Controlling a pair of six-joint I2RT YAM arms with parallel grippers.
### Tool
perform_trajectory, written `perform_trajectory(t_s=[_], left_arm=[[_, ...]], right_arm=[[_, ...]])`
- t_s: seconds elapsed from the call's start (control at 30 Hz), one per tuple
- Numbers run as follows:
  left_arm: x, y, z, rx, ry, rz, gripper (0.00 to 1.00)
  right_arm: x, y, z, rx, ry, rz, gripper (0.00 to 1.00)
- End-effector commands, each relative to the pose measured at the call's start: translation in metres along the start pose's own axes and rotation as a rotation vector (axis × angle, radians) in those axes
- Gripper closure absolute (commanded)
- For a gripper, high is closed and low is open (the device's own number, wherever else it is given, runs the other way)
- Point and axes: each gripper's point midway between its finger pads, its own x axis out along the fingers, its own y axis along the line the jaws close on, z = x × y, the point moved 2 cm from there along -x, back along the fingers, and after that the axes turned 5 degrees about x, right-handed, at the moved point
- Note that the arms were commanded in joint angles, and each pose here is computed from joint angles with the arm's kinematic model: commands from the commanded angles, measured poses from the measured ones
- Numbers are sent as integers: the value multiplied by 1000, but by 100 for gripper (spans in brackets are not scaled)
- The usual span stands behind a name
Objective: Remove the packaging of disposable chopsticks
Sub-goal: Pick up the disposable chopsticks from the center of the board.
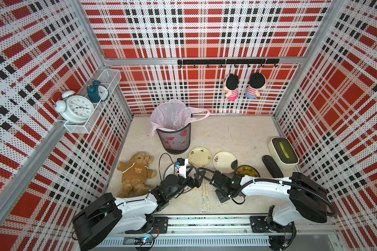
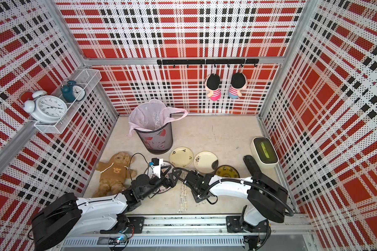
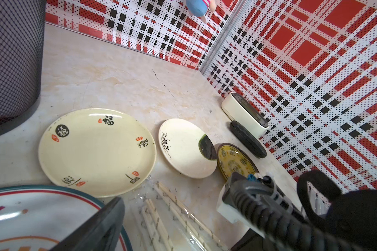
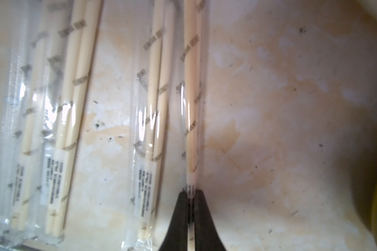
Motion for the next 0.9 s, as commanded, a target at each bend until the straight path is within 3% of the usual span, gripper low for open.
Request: perform_trajectory(t_s=[0.0, 0.63, 0.87], left_arm=[[1, -4, 6, -10, -24, -32, 2], [12, -14, 11, -32, -49, -79, 1], [24, -28, 20, -59, -99, -98, 4]], right_arm=[[14, -32, -24, -3, 78, -134, 97], [-20, -9, 25, 22, -290, 113, 100], [-44, -1, 50, 2, -501, 221, 100]])
